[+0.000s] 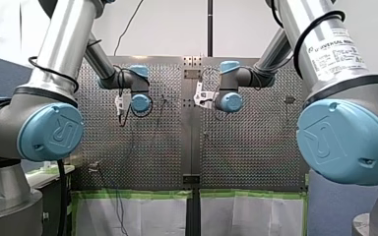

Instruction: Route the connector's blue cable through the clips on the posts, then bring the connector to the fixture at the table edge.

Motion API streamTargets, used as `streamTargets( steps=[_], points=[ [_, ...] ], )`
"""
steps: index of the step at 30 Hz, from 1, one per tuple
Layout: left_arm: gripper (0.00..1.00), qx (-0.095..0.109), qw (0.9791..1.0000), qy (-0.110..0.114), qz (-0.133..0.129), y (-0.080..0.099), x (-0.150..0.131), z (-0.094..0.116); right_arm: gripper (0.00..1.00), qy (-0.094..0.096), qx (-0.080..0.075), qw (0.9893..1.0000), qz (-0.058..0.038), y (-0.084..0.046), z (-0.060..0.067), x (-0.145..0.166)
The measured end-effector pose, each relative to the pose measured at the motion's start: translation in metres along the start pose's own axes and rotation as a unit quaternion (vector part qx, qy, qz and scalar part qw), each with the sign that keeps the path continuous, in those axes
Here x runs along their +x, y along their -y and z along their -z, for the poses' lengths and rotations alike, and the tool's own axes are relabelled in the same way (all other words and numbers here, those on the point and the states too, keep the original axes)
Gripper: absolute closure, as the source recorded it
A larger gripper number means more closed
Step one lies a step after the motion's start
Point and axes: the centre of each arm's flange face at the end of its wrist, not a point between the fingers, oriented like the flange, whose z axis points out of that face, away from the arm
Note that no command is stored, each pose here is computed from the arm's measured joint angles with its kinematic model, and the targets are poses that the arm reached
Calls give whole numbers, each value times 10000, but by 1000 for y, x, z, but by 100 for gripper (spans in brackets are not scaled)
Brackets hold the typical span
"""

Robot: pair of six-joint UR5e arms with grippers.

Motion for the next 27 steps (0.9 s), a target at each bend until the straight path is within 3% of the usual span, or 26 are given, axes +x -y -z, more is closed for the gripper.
streamTargets(
  steps=[13,21,27],
  points=[
    [100,24,10000,75,27,2,-2,-24,100,86,-124,9999,54,-26,-29,-3],
    [100,9,10000,86,36,0,-3,-26,100,-13,-110,9999,53,-43,-41,4],
    [100,7,10000,84,42,0,-3,-27,100,-94,-6,9999,38,-49,-52,14]
  ],
)
